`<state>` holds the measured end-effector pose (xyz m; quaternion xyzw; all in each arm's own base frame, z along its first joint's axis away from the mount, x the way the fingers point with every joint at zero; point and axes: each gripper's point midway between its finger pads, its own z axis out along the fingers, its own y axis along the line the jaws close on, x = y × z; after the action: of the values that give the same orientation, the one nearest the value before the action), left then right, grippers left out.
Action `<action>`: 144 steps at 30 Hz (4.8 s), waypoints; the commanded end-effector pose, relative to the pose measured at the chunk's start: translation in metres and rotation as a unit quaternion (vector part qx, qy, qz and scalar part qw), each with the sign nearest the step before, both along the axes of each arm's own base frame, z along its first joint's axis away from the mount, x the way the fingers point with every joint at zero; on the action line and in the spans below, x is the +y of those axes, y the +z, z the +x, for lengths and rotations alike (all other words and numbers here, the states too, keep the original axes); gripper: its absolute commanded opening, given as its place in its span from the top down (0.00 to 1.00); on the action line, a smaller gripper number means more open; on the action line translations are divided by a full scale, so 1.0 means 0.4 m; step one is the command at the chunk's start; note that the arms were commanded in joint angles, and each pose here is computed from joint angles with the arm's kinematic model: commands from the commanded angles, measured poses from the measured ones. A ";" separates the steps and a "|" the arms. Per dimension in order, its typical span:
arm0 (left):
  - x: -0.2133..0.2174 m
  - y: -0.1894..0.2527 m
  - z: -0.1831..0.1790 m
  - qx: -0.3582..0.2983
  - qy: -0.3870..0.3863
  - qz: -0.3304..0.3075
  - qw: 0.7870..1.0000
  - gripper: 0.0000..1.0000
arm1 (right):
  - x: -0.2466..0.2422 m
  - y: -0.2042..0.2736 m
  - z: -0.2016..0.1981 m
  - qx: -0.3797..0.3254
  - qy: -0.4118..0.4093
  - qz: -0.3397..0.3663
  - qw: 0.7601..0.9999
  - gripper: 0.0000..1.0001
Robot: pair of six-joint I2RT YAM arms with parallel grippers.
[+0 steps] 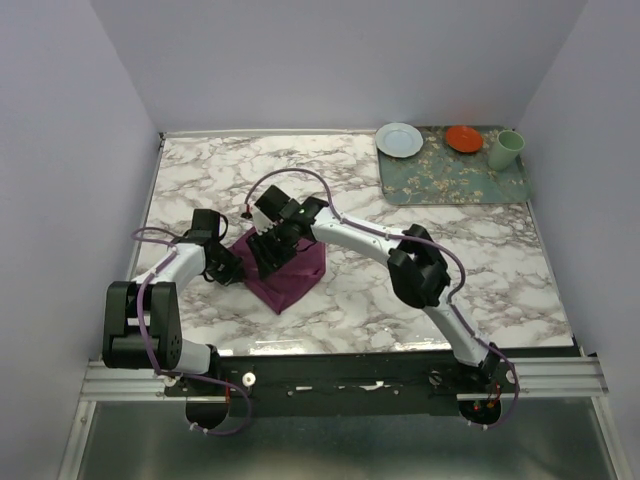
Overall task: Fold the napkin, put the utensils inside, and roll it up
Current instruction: Roll the napkin with the utensil
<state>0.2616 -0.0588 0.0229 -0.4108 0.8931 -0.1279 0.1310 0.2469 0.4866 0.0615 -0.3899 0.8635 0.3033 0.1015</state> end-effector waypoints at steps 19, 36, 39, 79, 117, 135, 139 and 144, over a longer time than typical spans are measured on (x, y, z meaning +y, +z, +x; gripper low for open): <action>-0.018 0.009 -0.035 0.037 0.035 -0.018 0.999 1.00 | 0.051 -0.116 -0.040 -0.182 -0.022 -0.066 0.981 0.45; -0.021 0.001 -0.047 0.047 0.044 -0.023 0.998 1.00 | 0.058 -0.011 -0.076 -0.215 -0.010 -0.041 0.976 0.42; -0.017 -0.001 -0.048 0.046 0.043 -0.019 0.998 1.00 | 0.062 0.014 -0.089 -0.207 -0.002 -0.026 0.978 0.42; -0.038 0.021 -0.009 -0.017 0.020 -0.063 0.998 1.00 | -0.019 -0.224 -0.111 -0.181 -0.013 -0.084 0.980 0.99; -0.037 0.081 -0.091 -0.092 -0.002 -0.050 0.995 0.40 | -0.040 -0.201 -0.097 0.313 -0.041 0.148 0.937 0.99; -0.037 -0.024 -0.083 -0.066 0.079 -0.072 0.992 0.41 | -0.020 -0.136 -0.097 0.345 -0.057 0.201 0.915 0.99; -0.030 -0.046 -0.080 -0.063 0.087 -0.063 0.992 0.43 | -0.020 -0.132 -0.098 0.347 -0.054 0.203 0.914 0.99; -0.029 -0.054 -0.052 -0.081 0.065 -0.035 0.994 0.47 | -0.023 -0.140 -0.108 0.353 -0.044 0.205 0.912 0.99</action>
<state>0.2464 -0.0891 0.0287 -0.4579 0.8326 -0.2542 0.1804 0.2145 0.4866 0.0331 -0.1984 0.7710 0.5982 -0.0918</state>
